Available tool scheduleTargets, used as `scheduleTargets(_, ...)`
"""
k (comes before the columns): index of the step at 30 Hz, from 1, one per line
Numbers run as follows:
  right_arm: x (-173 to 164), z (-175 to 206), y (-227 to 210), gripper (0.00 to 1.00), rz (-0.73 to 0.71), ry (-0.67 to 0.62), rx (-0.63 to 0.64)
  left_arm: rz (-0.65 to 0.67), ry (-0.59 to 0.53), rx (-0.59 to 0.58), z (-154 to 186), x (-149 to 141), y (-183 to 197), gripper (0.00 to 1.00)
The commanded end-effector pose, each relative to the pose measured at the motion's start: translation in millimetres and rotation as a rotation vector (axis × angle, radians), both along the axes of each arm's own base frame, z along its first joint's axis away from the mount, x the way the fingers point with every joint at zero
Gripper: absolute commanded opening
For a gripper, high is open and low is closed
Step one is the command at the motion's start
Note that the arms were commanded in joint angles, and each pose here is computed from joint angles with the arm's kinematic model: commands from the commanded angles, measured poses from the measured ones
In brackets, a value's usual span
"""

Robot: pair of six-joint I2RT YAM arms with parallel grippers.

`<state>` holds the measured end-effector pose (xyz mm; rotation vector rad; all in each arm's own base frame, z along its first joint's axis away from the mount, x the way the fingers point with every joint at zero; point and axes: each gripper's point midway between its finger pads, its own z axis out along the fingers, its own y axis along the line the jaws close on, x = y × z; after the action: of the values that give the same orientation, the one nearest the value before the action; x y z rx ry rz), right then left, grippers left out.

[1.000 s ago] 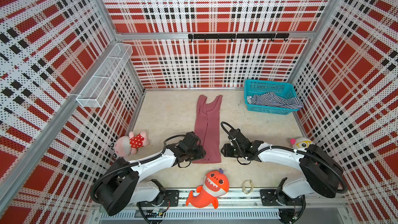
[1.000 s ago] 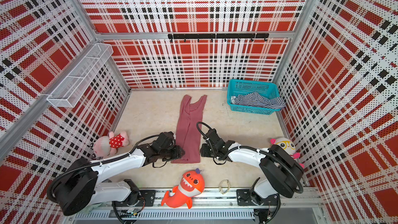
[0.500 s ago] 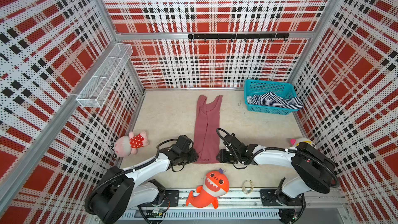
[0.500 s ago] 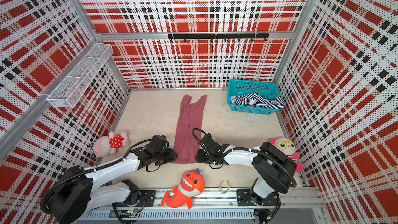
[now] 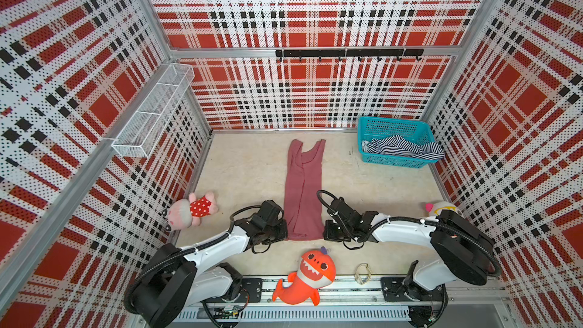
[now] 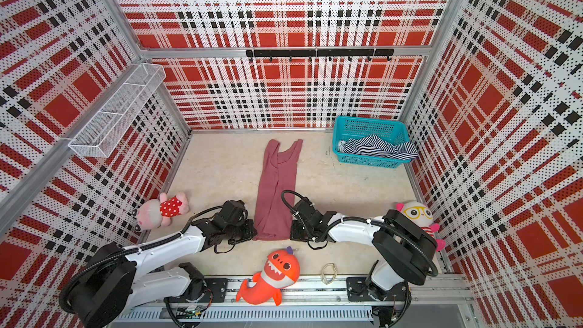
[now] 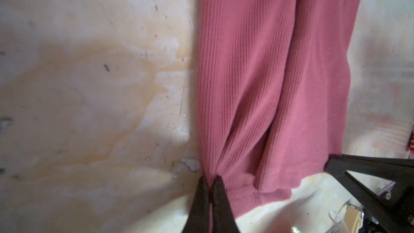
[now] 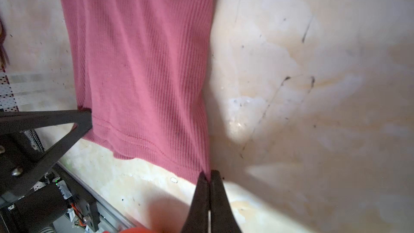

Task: Fold and stack tank tops
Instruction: Fold the tank top at the top-center of the table.

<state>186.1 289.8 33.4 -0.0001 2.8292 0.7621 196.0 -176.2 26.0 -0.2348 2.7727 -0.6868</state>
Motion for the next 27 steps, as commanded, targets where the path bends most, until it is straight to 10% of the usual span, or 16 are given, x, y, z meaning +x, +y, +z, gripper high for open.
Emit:
scheduleTargets(1,14.7,31.7,4.8,0.0,0.008,-0.082,0.012,-0.01,-0.042,-0.028,28.3,11.7,-9.4,0.0)
scheduleTargets(27,142.8,80.6,14.6,0.0,0.038,-0.34,-0.005,-0.055,-0.272,0.026,69.2,156.8,-13.2,0.0)
